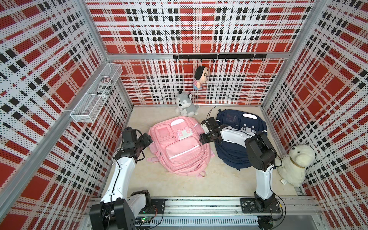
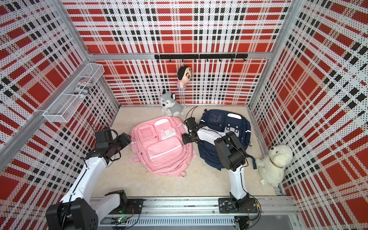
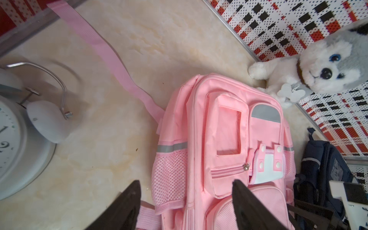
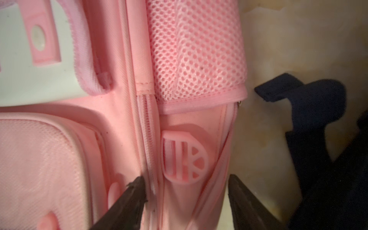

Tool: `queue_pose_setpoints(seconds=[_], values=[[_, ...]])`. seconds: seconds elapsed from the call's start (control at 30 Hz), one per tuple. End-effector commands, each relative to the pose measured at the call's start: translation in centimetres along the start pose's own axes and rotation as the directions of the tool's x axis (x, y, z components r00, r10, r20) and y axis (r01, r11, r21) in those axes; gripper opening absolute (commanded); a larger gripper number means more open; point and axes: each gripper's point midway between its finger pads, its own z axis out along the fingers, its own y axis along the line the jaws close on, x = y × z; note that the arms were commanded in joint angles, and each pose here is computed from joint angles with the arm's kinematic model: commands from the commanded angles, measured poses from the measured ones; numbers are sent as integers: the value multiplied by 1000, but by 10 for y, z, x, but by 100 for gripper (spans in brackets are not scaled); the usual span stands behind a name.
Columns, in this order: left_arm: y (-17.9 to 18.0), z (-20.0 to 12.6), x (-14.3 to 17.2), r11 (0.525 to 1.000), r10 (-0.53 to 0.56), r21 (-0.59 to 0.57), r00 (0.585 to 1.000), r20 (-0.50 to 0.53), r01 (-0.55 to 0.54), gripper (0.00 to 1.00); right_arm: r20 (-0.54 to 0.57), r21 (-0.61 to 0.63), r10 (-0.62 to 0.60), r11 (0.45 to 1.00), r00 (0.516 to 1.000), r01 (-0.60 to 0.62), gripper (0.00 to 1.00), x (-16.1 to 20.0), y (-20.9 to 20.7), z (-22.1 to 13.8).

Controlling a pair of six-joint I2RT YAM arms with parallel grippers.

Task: Zip up the backpack
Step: Adjust the backpack at the center of the board.

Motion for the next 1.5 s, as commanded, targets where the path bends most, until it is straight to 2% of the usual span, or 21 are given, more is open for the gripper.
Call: queue_pose_setpoints(seconds=[0.0,0.17,0.3,0.4,0.57,0.67,0.8,0.9,1.0,1.03,1.1,1.2,1.3,1.37,1.47], values=[[-4,12,0,999,-2,49,1000,-3,2,77,-82,98,-12,995,997,20,69,24,-29,-5],[-4,26,6,998,-4,66,1000,-31,6,85,-47,78,8,997,999,-4,69,18,-26,-21],[-11,39,22,989,-33,141,996,-82,44,88,20,52,37,998,999,-38,69,10,-20,-45],[-15,49,34,985,-40,160,993,-110,57,99,67,12,58,998,996,-59,70,4,-13,-63],[-31,58,48,985,12,173,991,-131,11,98,95,-6,75,997,993,-75,70,2,-9,-79],[-27,62,53,990,12,139,989,-145,8,98,99,-17,96,995,990,-95,69,5,-7,-87],[-17,64,58,995,5,103,988,-155,11,98,148,-115,147,985,978,-131,68,5,14,-107],[-13,69,63,995,-7,93,985,-172,24,99,173,-249,176,960,969,-130,67,4,50,-121],[-12,76,72,994,-22,102,979,-204,43,88,172,-373,167,923,971,-92,66,5,96,-130],[-12,79,75,993,-26,107,976,-215,50,83,159,-435,176,896,971,-91,66,6,115,-134],[-13,82,77,991,-32,118,974,-224,59,73,125,-560,195,823,973,-93,66,7,147,-139],[-14,85,80,989,-38,129,972,-234,70,53,56,-706,185,702,981,-92,60,17,193,-144],[-17,85,81,986,-34,149,971,-237,71,33,18,-715,135,695,991,-82,58,27,217,-138],[-21,84,82,983,-29,167,971,-236,70,24,-5,-723,111,686,994,-81,58,34,231,-133],[-28,80,80,980,-16,191,974,-226,60,17,-65,-743,73,662,995,-97,57,46,253,-124]])
